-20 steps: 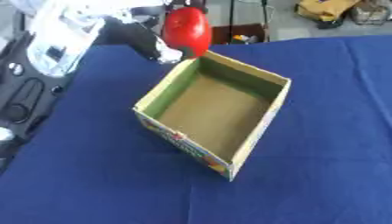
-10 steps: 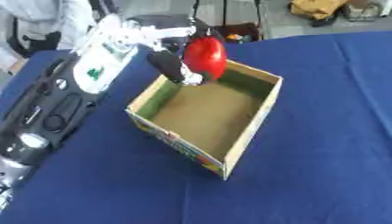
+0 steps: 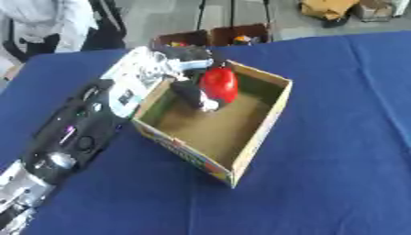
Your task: Pick up objects on the table and place them in the box.
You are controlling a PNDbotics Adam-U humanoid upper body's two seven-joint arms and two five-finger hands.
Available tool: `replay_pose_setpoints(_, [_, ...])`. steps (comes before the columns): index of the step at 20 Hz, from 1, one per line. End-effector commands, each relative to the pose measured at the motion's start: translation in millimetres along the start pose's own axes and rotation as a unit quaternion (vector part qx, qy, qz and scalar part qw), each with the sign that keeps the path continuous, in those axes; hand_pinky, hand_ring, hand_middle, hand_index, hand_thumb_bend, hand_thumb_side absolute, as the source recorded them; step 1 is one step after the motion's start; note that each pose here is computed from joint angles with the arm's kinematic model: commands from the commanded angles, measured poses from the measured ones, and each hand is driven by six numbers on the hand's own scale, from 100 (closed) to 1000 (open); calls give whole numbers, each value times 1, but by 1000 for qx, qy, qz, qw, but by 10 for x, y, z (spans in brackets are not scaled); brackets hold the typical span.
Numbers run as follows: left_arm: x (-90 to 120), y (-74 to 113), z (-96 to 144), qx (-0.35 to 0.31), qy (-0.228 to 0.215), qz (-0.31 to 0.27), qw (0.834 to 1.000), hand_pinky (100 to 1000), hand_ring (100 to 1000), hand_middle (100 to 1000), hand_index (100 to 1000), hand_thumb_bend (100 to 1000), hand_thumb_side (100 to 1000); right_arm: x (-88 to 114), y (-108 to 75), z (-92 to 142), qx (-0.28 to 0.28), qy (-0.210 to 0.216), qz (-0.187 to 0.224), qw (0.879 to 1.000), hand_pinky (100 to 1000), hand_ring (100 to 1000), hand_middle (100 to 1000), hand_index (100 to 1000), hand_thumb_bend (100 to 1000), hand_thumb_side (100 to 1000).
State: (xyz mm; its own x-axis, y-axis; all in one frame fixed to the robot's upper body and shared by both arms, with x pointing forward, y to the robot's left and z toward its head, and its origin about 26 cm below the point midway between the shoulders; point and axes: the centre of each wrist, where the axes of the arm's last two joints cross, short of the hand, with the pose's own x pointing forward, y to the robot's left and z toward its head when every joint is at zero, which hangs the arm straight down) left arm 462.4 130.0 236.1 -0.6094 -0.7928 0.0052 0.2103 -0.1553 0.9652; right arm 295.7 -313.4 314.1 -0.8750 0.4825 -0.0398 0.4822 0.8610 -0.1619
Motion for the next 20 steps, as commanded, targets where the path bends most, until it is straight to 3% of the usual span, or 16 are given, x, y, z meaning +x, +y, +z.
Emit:
replay_pose_setpoints(1, [-3,-2,-46,1,13,-31,999,230,510,573,723,100,385,32,-25,-85,-1,-15,-2,1000,753,748,737,807,100,1000])
replay_pose_setpoints(6, [6,-106,-108,-4,24,-59,998,270,571,628,760,100,397,31,-28,-77,0,-13,-2,1000,754,748,736,807,100,1000])
replay_pose_setpoints(9, [21,-148,-133,-23,18,-70,997,340,656,740,850,186,447,30,-29,-71,0,-12,-1,1000,754,748,736,807,100,1000])
replay_pose_setpoints(13, [49,-161,-144,-41,11,-80,996,454,757,822,938,278,520,28,-31,-64,0,-11,-1,1000,754,748,736,807,100,1000])
replay_pose_setpoints(18, [110,-154,-143,-49,5,-89,995,660,884,862,977,376,584,27,-32,-53,1,-9,-1,1000,754,749,737,807,100,1000])
replay_pose_setpoints(20, [125,-143,-135,-49,5,-93,994,803,966,908,1000,428,613,26,-35,-49,1,-9,0,1000,754,749,737,807,100,1000])
